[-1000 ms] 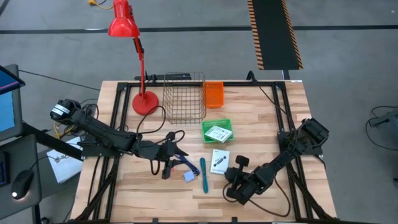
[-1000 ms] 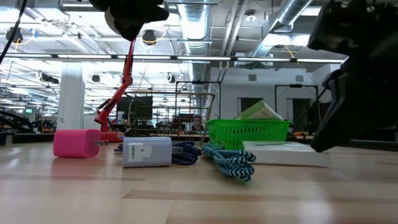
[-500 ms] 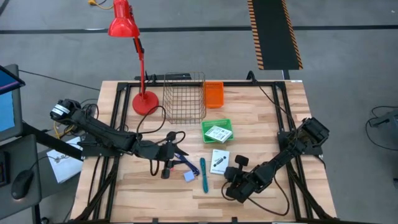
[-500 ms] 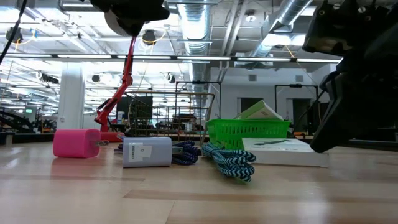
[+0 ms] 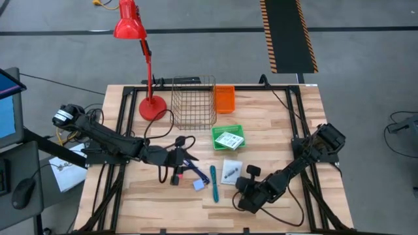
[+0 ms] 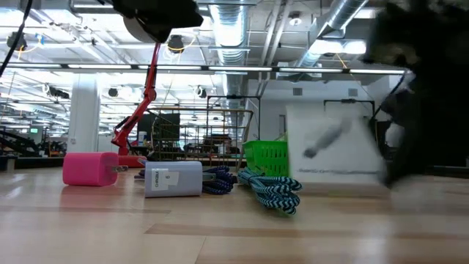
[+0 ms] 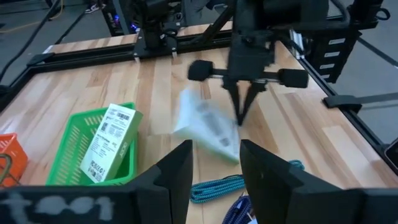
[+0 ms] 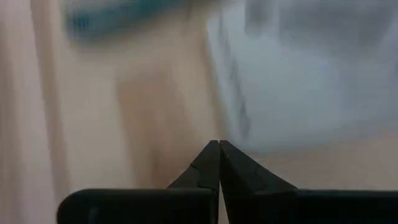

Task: Pick and place items into bin
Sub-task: Put the card reader box into the green bin

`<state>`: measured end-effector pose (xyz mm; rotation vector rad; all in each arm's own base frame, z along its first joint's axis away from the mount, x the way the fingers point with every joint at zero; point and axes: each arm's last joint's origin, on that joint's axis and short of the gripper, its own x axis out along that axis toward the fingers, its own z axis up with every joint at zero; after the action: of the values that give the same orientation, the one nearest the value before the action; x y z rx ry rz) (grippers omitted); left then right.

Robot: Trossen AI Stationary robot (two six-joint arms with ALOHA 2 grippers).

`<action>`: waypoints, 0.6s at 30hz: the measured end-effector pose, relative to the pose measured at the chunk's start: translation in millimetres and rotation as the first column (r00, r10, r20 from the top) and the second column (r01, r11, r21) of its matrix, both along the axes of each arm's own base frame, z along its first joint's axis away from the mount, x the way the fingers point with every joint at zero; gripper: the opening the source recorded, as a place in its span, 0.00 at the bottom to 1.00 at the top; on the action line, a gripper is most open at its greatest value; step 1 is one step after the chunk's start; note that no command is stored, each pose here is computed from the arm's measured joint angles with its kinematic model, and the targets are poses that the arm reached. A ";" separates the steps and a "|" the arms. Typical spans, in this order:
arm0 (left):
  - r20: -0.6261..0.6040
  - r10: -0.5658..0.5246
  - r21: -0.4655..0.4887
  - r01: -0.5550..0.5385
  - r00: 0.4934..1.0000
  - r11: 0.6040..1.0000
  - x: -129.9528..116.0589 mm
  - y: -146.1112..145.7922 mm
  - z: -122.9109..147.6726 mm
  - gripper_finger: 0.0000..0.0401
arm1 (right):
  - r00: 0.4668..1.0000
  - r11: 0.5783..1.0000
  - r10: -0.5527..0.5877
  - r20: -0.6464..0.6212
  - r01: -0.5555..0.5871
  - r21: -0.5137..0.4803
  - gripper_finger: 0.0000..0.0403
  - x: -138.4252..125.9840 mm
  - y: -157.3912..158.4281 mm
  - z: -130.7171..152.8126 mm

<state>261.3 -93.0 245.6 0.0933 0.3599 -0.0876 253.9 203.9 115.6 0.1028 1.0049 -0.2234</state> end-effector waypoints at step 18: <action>0.002 0.016 0.019 -0.016 1.000 1.000 2.9 6.0 -0.8 0.30 | 1.000 1.000 0.008 -0.014 -0.008 -0.008 0.00 -8.0 5.6 -1.9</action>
<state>264.3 -86.9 244.8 0.1094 0.3594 -0.0683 245.8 209.6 113.7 0.0897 1.0181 -0.2208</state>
